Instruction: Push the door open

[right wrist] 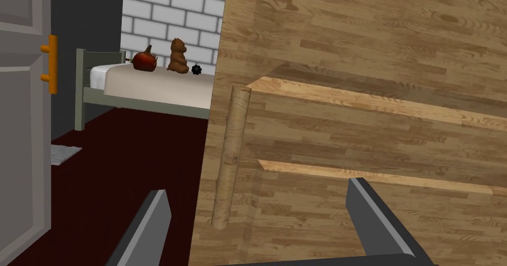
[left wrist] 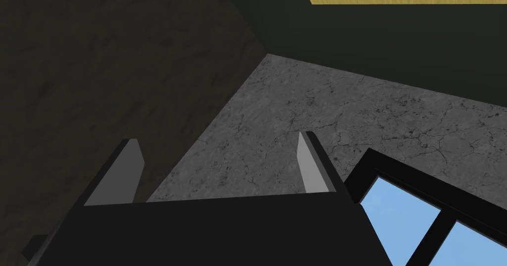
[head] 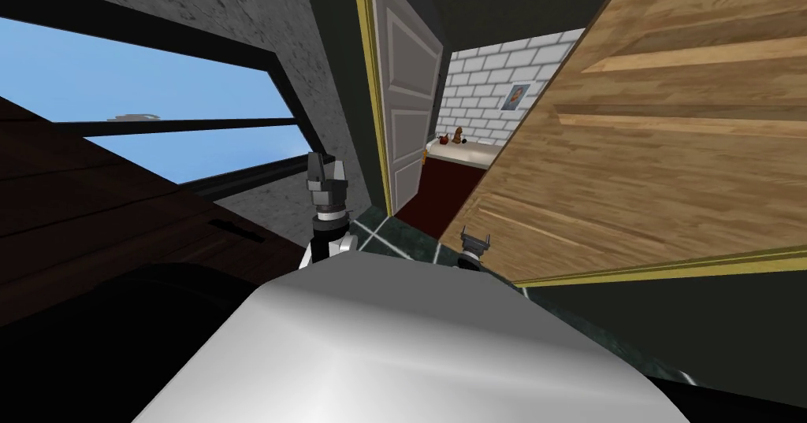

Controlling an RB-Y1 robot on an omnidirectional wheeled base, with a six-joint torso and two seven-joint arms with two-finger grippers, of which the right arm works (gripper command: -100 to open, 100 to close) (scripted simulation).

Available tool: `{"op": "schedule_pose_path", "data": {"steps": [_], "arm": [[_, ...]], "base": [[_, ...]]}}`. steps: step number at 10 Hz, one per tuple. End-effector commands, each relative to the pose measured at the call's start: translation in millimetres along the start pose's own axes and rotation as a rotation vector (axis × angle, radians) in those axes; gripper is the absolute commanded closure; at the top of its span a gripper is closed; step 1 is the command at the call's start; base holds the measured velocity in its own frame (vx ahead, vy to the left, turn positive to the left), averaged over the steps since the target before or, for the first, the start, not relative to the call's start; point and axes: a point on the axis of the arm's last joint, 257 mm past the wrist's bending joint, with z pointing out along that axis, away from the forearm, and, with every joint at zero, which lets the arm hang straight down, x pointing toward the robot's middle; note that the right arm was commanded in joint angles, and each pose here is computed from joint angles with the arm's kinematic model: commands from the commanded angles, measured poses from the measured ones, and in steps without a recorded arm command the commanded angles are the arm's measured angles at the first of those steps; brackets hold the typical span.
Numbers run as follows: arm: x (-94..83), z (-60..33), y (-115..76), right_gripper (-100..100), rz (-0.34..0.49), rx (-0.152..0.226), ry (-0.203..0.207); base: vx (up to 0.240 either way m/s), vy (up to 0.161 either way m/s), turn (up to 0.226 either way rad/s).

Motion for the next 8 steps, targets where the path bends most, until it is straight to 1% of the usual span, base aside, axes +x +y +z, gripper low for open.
{"op": "schedule_pose_path", "data": {"steps": [1, 4, 8], "arm": [[-14.8, -3.6, 6.4, -100, 0.03, -0.014, -0.031], [-38.6, -9.8, 18.0, -100, 0.077, -0.043, -0.082], [-65.4, -18.3, 33.2, -100, 0.129, -0.085, -0.138]], "base": [[0.057, -0.066, 0.182], [0.055, -0.081, 0.2], [0.05, -0.067, 0.164]]}}
